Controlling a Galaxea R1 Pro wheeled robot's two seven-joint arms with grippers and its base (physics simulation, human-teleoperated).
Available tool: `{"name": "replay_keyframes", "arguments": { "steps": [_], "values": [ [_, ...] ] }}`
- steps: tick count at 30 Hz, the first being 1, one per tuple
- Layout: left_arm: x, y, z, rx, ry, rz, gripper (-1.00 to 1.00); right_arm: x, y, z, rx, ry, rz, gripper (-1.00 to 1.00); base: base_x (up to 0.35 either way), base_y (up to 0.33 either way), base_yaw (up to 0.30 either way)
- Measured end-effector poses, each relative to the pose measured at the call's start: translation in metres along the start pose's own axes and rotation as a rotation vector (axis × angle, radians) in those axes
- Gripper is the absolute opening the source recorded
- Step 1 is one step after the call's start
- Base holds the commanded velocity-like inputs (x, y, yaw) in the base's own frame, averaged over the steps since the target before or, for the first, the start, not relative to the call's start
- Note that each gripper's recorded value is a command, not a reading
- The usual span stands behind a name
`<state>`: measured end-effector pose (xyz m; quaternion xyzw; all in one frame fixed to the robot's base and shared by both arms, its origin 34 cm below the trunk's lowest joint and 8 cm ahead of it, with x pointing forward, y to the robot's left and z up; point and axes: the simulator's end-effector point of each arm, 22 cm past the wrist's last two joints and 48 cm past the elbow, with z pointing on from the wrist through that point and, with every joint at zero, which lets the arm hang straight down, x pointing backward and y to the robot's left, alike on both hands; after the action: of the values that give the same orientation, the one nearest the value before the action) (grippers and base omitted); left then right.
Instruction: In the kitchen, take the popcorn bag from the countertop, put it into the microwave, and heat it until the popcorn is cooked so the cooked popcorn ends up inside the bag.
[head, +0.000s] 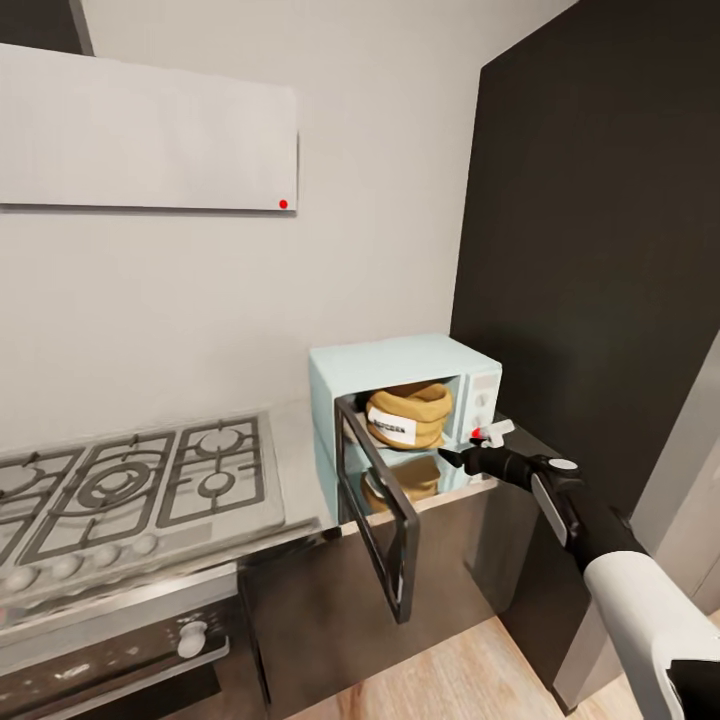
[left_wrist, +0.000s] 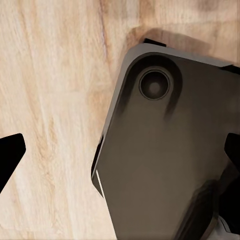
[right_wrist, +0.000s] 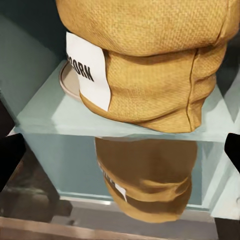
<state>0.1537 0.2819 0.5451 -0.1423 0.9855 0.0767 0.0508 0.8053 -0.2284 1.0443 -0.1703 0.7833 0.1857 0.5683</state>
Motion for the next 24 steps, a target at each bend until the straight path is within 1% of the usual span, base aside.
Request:
{"name": "replay_keyframes", "arguments": {
  "steps": [4,6,9,11,17,24],
  "values": [
    [0.0,0.0,0.0,0.0,0.0,0.0,1.0,0.0,0.005,0.002,-0.008,-0.002,0.004,1.0,0.006,-0.005,0.0],
    [0.0,0.0,0.0,0.0,0.0,0.0,1.0,0.0,0.009,0.004,-0.022,-0.002,0.003,1.0,0.001,0.0,0.0],
    [0.0,-0.001,0.0,0.001,0.001,0.0,1.0,-0.002,0.033,0.014,-0.063,-0.012,0.015,1.0,0.0,0.0,0.0],
    [0.001,-0.001,0.0,0.001,0.001,0.0,1.0,-0.004,0.041,0.018,-0.071,-0.016,0.019,1.0,0.0,0.0,0.0],
    [0.001,-0.001,0.0,0.0,0.002,0.0,1.0,-0.006,0.044,0.02,-0.07,-0.023,0.026,1.0,0.017,0.0,0.0],
    [0.001,0.0,0.0,0.0,0.001,0.0,1.0,-0.007,0.042,0.019,-0.066,-0.026,0.027,1.0,0.162,0.0,0.0]
  ]
}}
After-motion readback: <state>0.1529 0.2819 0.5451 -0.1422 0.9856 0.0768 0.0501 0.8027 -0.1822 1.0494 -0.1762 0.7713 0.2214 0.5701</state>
